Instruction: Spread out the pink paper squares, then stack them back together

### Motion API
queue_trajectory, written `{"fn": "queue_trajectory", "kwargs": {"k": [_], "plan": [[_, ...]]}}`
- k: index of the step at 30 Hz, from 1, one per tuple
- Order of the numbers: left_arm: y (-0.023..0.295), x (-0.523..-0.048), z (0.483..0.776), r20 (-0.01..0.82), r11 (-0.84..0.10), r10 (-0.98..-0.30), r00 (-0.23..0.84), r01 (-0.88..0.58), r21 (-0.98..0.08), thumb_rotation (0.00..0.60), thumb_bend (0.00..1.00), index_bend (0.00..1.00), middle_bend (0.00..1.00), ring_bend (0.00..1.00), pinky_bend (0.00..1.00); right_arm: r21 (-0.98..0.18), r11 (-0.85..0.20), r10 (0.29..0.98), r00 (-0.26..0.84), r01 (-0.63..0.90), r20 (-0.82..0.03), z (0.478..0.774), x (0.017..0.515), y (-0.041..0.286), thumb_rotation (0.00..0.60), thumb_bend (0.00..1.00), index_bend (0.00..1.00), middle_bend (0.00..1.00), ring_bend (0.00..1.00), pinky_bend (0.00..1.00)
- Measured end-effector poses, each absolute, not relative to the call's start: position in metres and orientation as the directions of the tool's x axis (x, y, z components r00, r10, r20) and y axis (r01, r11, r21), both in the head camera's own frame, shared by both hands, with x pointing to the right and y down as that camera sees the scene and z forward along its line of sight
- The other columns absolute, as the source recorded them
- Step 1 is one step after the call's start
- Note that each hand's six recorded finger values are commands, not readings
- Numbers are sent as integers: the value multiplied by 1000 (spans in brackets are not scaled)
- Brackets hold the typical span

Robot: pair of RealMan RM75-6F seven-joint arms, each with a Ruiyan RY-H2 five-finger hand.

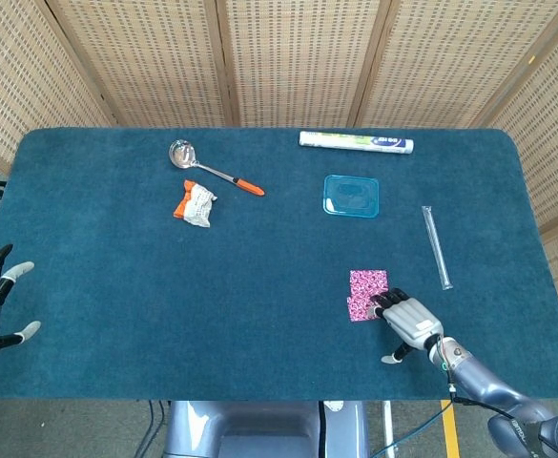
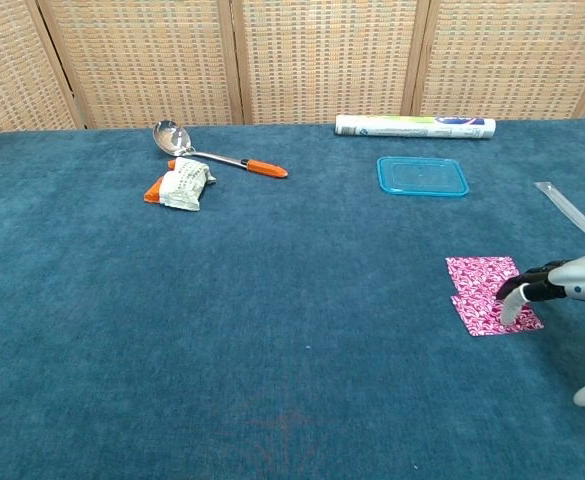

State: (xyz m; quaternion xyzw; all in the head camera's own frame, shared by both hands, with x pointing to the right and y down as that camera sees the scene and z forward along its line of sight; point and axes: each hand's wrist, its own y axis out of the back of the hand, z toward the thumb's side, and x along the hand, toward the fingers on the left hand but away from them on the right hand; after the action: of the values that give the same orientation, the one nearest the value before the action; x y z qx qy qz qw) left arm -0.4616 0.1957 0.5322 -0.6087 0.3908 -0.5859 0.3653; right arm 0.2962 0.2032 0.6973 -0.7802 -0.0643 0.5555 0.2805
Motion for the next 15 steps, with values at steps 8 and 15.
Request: {"fn": "queue_trajectory", "kwargs": {"k": [8,15], "plan": [[196,-462,532,427,-427,-904,9,-48,-903,600,133,201,0,0,0,-501,-838,400,381,-216,-834,693,295,210,441,0,216,96,0,0],[196,-461,532,427,-427,-904,12,-49,-903,600,134,201,0,0,0,-516,-828,407,398,-220,-822,686,291,210,444,0,216,96,0,0]]}}
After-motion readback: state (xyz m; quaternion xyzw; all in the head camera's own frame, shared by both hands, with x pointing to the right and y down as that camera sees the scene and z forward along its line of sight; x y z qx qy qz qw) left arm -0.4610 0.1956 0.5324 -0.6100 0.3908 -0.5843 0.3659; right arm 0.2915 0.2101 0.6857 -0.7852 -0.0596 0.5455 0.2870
